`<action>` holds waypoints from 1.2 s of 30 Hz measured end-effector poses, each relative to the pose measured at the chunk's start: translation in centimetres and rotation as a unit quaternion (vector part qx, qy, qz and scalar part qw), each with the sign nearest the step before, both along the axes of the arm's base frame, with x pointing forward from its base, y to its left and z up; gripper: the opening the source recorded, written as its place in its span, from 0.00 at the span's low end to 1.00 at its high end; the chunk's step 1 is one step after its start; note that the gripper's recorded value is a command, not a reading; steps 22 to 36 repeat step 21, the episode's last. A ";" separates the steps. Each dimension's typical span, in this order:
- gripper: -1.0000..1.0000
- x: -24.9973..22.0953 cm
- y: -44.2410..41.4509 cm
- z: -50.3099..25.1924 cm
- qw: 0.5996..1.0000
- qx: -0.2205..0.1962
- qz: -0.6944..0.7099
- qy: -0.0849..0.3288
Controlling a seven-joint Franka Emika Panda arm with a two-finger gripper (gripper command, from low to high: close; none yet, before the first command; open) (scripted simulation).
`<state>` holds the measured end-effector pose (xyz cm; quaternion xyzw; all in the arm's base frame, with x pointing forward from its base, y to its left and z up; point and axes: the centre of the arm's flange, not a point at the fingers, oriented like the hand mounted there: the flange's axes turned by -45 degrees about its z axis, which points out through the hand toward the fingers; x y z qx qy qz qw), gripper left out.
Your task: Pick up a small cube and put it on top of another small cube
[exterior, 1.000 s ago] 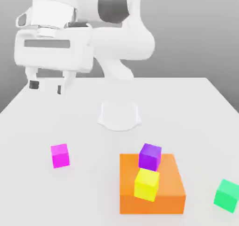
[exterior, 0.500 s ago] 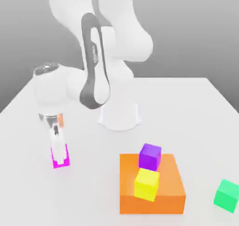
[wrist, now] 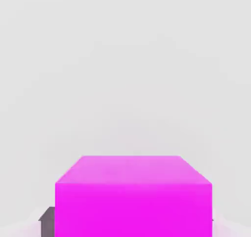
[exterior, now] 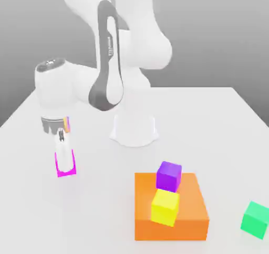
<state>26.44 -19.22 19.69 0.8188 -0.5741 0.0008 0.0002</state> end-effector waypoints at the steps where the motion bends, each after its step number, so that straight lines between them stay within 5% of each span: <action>1: 0.00 1.5 0.7 0.7 1.000 0.000 0.025 0.000; 10: 0.00 16.0 16.5 8.6 0.947 0.000 0.322 -0.001; 17: 0.00 18.6 26.1 7.1 0.899 0.000 0.437 0.000; 18: 1.00 18.5 26.1 6.2 0.899 0.000 0.438 0.000; 36: 1.00 18.5 26.0 6.2 0.900 0.000 0.437 0.000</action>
